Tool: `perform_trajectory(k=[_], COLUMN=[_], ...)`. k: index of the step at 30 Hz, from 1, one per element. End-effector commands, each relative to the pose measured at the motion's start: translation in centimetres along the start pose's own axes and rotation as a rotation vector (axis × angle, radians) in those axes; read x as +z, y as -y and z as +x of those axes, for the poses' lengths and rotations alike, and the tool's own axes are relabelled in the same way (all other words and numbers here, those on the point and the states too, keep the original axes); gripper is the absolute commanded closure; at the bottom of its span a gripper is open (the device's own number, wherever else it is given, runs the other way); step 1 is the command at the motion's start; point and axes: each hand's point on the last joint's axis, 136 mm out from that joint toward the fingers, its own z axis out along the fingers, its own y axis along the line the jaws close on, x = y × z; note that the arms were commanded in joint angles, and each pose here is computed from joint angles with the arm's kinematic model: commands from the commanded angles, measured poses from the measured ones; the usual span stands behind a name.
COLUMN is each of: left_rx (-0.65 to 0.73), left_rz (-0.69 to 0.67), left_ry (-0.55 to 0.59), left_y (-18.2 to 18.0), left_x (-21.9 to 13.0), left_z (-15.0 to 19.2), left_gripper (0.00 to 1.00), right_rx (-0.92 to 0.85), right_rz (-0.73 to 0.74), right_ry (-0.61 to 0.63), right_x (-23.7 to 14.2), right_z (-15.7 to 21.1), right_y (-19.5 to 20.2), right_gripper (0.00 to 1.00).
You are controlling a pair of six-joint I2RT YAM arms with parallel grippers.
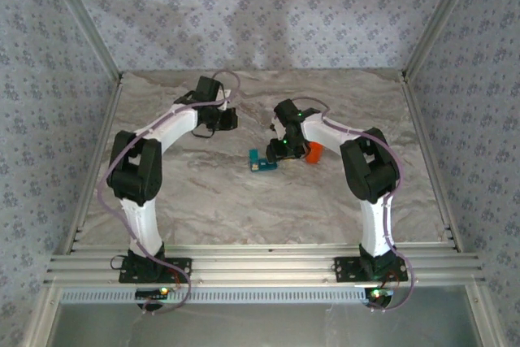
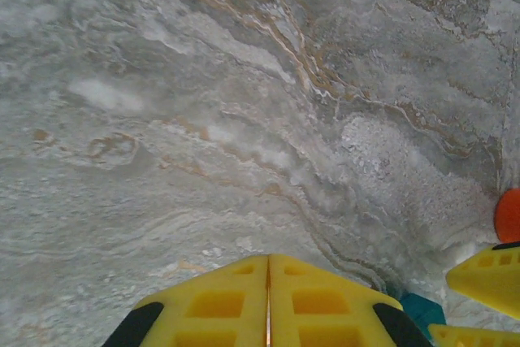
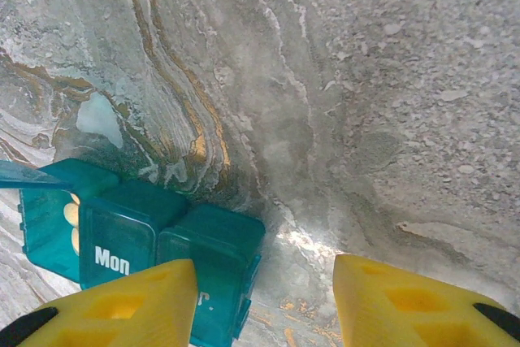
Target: Sort the pills into containers
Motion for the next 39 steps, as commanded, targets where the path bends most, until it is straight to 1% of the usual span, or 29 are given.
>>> perform_trajectory(k=[1,9,15,26,39], left_rx=[0.009,0.026,0.044,0.063,0.073], left_rz=[0.037,0.062,0.068,0.079,0.084], left_ry=[-0.081,-0.206,-0.255,-0.295,-0.271], left_y=[1.3,2.8,3.6,4.6,5.4], left_x=[0.8,3.2,3.9,4.0,2.7], left_z=[1.4,3.8,5.2,6.9,7.5], left_gripper=[0.94,0.98,0.99,1.0,1.0], right_rx=[0.002,0.009,0.015,0.022,0.024], right_rz=[0.063,0.071,0.073,0.071,0.07], right_ry=[-0.098,-0.109,-0.113,-0.117,-0.125], right_x=[2.1,2.3,2.4,2.7,2.9], right_z=[2.5,2.9,3.1,3.2,3.6], right_y=[1.5,1.6,1.6,1.7,1.8], right_gripper=[0.51,0.53,0.54,0.55,0.57])
